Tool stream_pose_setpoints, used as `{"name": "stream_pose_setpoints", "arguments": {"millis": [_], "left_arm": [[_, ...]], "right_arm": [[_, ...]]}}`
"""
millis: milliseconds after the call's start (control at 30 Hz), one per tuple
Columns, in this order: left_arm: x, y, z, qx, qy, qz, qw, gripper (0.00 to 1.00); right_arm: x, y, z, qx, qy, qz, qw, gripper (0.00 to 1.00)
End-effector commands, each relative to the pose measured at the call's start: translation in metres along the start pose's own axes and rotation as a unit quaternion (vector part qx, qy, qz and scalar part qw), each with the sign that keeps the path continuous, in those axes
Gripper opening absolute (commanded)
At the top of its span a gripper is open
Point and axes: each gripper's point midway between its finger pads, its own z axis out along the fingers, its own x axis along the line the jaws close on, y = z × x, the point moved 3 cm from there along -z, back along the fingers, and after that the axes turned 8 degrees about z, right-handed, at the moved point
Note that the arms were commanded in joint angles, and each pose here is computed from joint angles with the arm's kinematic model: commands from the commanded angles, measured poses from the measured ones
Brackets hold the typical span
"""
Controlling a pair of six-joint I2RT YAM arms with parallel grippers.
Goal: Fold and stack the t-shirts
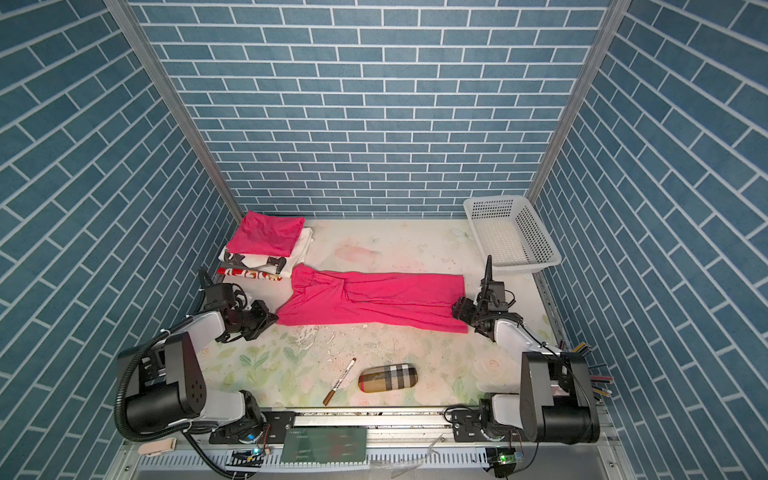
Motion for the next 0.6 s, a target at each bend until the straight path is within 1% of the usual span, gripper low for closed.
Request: {"name": "stream_pose_setpoints", "arguments": {"millis": [0,33,200,300,467,533,567], "left_arm": [[-0.003,0.004,-0.005,-0.008,-0.023,-0.002,1.0,0.0],[-0.003,0.002,-0.003,-0.006,-0.029,-0.005,1.0,0.0],[-0.001,-0.002,0.0,0.0,-0.036,-0.012,0.999,0.0],[0.0,0.001,-0.001,-0.005,-0.036,-0.014,0.999,0.0],[0.005,0.004,0.0,-0.006,-0.043,-0.024,0.999,0.0],[0.005,0.005,0.001,-0.004,-0.046,-0.025,0.999,0.0],[0.006,0.005,0.001,-0.005,-0.046,-0.026,0.999,0.0]], "right_arm": [[0.006,0.011,0.001,-0.006,0.005,0.006,1.0,0.67],[0.006,0.012,0.003,-0.004,0.006,0.007,1.0,0.65],[0.005,0.011,0.013,0.009,0.003,0.007,1.0,0.45],[0.007,0.009,0.013,0.009,0.0,0.001,1.0,0.36],[0.001,0.012,0.015,-0.001,-0.021,-0.004,1.0,0.14],[-0.002,0.016,0.018,-0.002,-0.033,-0.006,0.999,0.0],[-0.002,0.019,0.018,-0.005,-0.036,-0.007,0.999,0.0]]}}
